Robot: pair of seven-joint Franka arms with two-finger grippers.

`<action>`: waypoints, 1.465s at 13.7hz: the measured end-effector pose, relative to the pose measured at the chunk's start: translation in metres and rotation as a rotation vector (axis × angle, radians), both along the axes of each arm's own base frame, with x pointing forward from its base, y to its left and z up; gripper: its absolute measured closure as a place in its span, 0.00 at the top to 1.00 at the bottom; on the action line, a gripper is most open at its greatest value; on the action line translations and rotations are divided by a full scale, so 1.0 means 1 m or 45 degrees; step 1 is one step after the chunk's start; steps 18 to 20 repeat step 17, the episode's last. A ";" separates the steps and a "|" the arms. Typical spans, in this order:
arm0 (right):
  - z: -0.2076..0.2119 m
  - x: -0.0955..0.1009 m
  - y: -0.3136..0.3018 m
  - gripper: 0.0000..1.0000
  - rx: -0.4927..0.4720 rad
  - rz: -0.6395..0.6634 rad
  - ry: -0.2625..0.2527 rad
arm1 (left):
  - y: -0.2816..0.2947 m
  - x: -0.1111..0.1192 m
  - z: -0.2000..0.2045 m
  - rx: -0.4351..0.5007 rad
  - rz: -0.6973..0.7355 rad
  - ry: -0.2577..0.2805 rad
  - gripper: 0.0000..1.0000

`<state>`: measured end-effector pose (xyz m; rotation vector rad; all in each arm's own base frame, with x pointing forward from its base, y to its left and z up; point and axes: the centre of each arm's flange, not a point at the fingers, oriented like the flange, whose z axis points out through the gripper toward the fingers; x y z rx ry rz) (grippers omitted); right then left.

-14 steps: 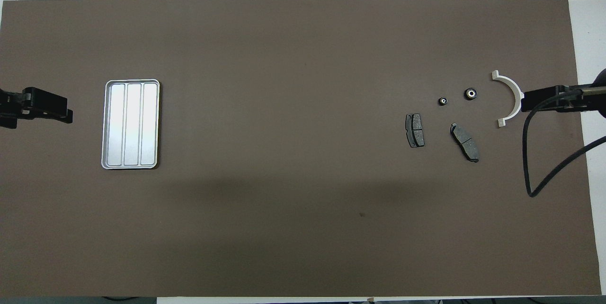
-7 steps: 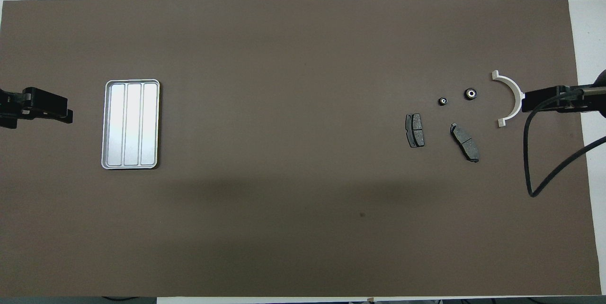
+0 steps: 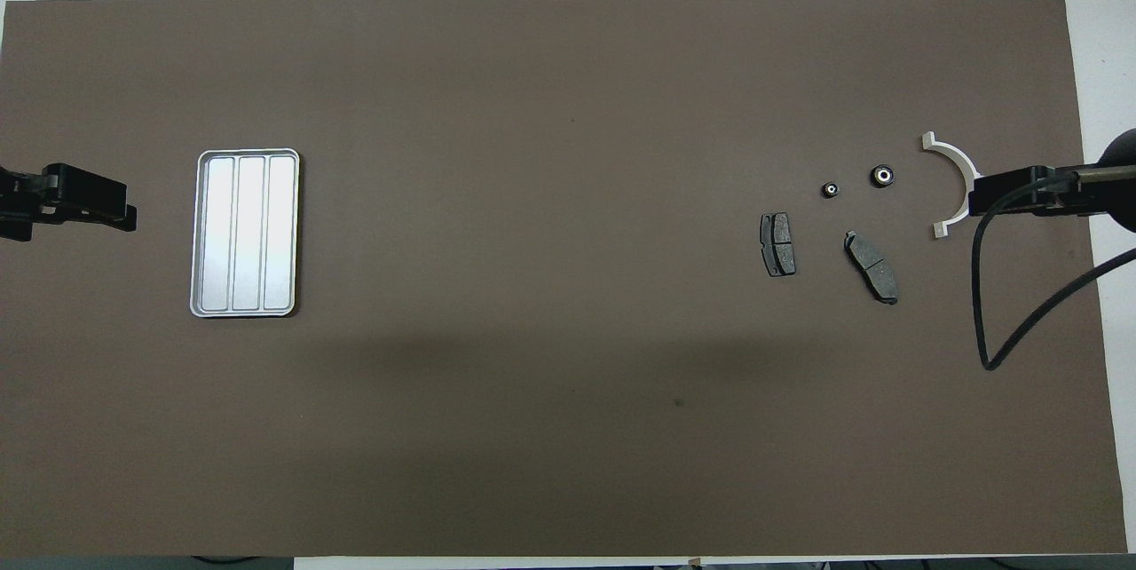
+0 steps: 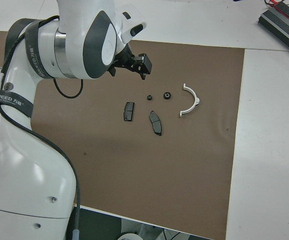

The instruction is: Place bearing gear from tray to pile

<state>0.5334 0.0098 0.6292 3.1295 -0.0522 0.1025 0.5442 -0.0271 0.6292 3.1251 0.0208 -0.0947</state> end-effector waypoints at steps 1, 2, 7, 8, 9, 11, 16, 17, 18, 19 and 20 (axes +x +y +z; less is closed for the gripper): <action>-0.001 0.000 0.000 1.00 0.003 0.000 0.003 | 0.000 0.000 0.000 0.000 0.000 0.000 1.00; -0.002 -0.001 0.000 1.00 0.003 0.000 0.012 | 0.000 0.000 0.000 0.000 0.000 0.000 1.00; -0.009 -0.007 0.001 1.00 0.002 0.001 0.094 | 0.000 0.000 0.000 0.000 0.000 0.000 1.00; -0.010 -0.008 0.001 1.00 0.001 0.000 0.105 | 0.000 0.000 0.000 0.000 0.000 0.000 1.00; -0.011 -0.009 0.001 1.00 0.001 0.000 0.112 | 0.000 0.000 0.000 0.000 0.000 0.000 1.00; -0.011 -0.009 0.001 1.00 0.001 0.000 0.117 | 0.000 0.000 0.000 0.000 0.000 0.000 1.00; -0.011 -0.009 0.001 1.00 0.001 0.000 0.117 | 0.000 0.000 0.000 0.000 0.000 0.000 1.00; -0.011 -0.009 0.001 1.00 0.001 0.000 0.117 | 0.000 0.000 0.000 0.000 0.000 0.000 1.00; -0.011 -0.009 0.001 1.00 0.001 0.000 0.117 | 0.000 0.000 0.000 0.000 0.000 0.000 1.00; -0.011 -0.009 0.001 1.00 0.001 0.000 0.117 | 0.000 0.000 0.000 0.000 0.000 0.000 1.00; -0.011 -0.009 0.001 1.00 0.001 0.000 0.117 | 0.000 0.000 0.000 0.000 0.000 0.000 1.00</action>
